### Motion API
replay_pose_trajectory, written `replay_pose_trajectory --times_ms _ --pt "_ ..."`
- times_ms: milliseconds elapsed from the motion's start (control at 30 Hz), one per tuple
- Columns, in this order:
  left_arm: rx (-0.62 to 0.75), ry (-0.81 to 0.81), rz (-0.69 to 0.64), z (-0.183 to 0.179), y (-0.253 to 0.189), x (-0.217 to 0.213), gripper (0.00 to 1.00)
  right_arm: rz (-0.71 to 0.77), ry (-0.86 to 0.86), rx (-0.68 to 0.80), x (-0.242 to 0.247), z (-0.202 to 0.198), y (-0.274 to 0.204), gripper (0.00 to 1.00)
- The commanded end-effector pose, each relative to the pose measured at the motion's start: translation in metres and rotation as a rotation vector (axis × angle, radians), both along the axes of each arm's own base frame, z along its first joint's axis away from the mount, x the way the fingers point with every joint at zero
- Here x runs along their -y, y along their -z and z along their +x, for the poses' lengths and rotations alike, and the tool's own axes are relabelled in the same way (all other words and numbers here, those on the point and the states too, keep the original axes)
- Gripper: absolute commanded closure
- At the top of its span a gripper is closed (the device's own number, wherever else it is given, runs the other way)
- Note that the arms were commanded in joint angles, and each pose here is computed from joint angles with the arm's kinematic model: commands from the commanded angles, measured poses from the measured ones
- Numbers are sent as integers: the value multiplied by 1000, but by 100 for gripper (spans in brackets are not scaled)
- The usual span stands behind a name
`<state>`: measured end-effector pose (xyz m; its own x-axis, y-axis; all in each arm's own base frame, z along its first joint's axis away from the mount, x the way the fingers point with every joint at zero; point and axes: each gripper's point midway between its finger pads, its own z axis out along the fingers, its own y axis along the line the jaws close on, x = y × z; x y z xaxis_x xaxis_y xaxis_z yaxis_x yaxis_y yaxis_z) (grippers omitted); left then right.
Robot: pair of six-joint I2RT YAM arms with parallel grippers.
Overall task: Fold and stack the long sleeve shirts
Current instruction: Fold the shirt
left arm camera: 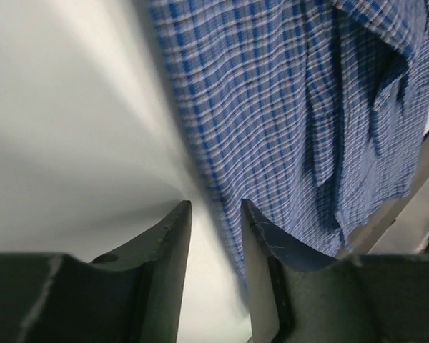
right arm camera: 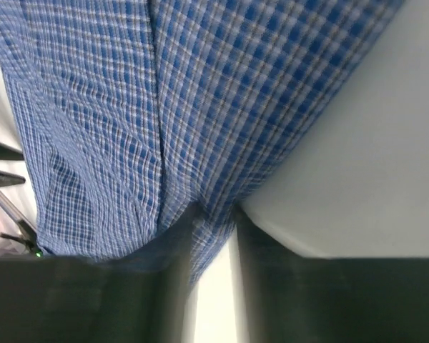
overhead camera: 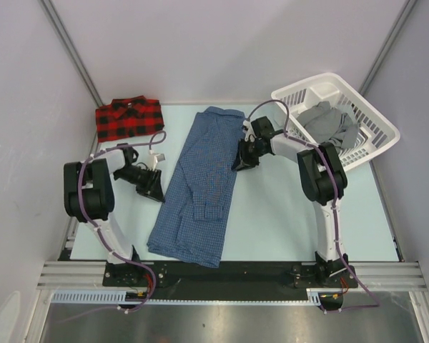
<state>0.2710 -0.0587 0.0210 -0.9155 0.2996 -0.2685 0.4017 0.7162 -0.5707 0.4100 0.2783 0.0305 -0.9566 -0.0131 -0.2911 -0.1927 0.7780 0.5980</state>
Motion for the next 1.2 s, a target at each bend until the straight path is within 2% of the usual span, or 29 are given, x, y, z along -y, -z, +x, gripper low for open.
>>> replay_pose_trajectory --times_ms 0,33,67,167,267,433,600,800,833,900,933,967,1000,1033,1067,1100,1133,1167 --pt "-25 25 -44 -5 14 30 65 -35 54 -13 12 16 20 89" --pt "-32 32 -50 -8 15 35 68 -50 66 7 21 27 18 98" --pt "-49 37 -56 -13 17 39 75 -63 73 23 27 34 17 100" --pt "-92 73 -97 -25 19 60 87 -109 107 91 46 67 14 100" --pt "-131 69 -127 -24 23 74 89 -121 112 157 56 97 6 100" --pt "-138 39 -153 -2 23 81 91 -132 95 124 56 92 14 100" --pt "-123 -1 -133 18 23 80 96 -137 89 69 56 65 27 100" --pt "-107 -37 -77 21 23 65 100 -130 95 88 53 69 24 100" --pt "-111 -52 -81 21 22 63 100 -125 93 100 51 72 20 94" --pt "-116 -49 -124 19 14 65 88 -123 87 107 51 73 15 81" --pt "-101 -27 -154 17 9 68 78 -122 80 118 54 74 10 64" --pt "-56 -12 -180 18 -6 71 63 -111 75 121 56 74 3 56" --pt "-26 0 -193 19 -15 72 58 -99 67 138 59 72 -16 50" --pt "24 22 -203 19 -26 73 49 -84 48 149 63 70 -28 42" --pt "110 41 -200 22 -48 73 45 -79 36 142 66 62 -37 39" --pt "172 55 -192 24 -63 72 42 -52 28 210 67 61 -73 36" --pt "237 70 -155 28 -74 67 36 -29 7 239 66 55 -90 29" --pt "354 84 -129 29 -104 64 30 -28 -24 275 69 46 -102 26"
